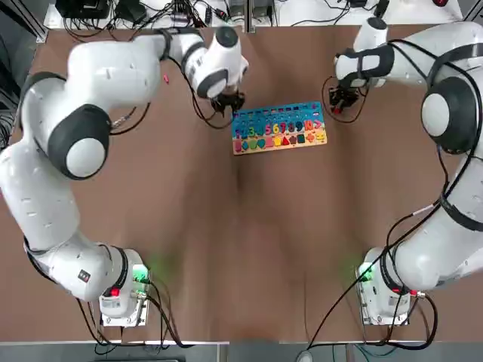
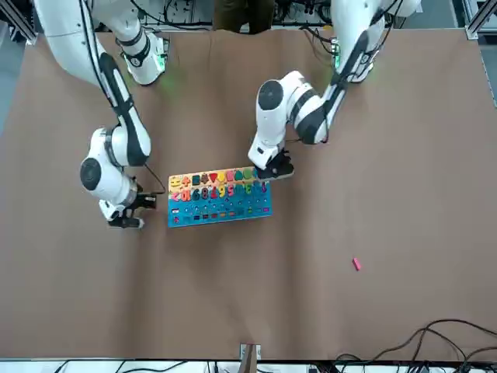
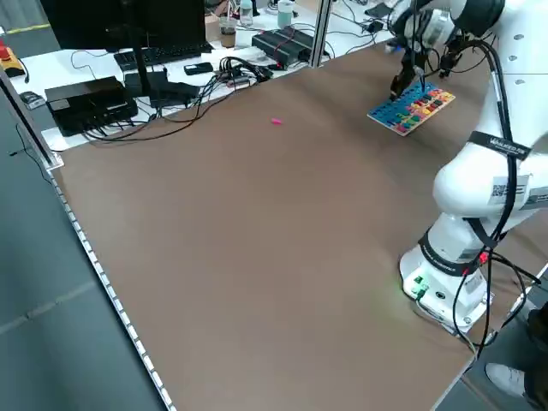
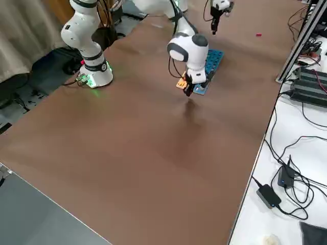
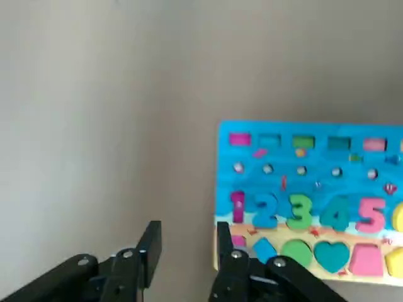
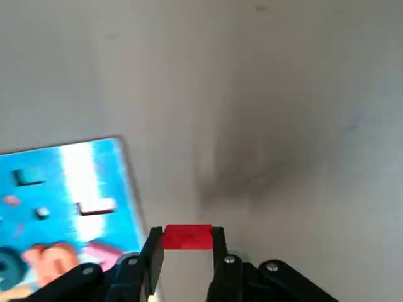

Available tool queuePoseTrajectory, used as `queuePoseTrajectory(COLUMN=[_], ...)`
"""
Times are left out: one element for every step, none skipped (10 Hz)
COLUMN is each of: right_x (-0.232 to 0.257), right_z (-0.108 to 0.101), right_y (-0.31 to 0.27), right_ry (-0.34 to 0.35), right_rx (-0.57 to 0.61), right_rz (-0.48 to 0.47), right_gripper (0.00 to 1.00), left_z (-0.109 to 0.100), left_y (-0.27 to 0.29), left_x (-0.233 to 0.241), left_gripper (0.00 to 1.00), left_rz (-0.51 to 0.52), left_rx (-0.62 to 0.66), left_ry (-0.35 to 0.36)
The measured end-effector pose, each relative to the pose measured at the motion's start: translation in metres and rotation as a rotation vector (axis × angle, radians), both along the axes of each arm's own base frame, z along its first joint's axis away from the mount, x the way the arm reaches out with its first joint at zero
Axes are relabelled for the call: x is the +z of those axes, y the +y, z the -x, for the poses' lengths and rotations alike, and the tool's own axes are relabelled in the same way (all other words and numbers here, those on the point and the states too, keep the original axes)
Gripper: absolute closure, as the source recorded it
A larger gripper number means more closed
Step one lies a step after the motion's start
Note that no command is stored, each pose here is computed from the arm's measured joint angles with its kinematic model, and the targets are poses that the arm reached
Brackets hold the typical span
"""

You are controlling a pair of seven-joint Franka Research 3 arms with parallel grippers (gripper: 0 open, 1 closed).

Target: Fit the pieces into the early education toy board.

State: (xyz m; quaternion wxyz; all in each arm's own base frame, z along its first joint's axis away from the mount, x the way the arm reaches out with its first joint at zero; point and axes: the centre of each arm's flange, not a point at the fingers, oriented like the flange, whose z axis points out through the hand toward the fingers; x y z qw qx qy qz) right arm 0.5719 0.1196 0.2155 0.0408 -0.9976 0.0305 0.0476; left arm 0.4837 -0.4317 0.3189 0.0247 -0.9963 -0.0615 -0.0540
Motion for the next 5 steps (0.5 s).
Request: queuePoseTrajectory(right_x=[0.002, 0.003, 0.004, 0.005, 0.006], right_z=[0.003, 0.004, 0.005, 0.006, 0.005], right_y=[0.015, 0.026, 0.035, 0.041, 0.043], right_ry=[0.0, -0.001, -0.002, -0.003, -0.008], right_rx=[-0.002, -0.008, -0.009, -0.007, -0.004], right_rz=[-0.002, -0.006, -0.008, -0.009, -0.01], right_gripper=[0.64, 0.64, 0.64, 0.64, 0.64], left_z=[-0.017, -0.037, -0.056, -0.075, -0.091], left_y=[0.017, 0.038, 0.056, 0.076, 0.095], left_x=[0.017, 0.034, 0.049, 0.061, 0.07], left_gripper=[0.52, 0.46, 0.41, 0.26, 0.21], left_rz=[0.005, 0.001, -0.006, -0.01, -0.01], left_rx=[-0.004, -0.013, -0.024, -0.032, -0.037], left_ry=[-0.021, -0.033, -0.04, -0.049, -0.059])
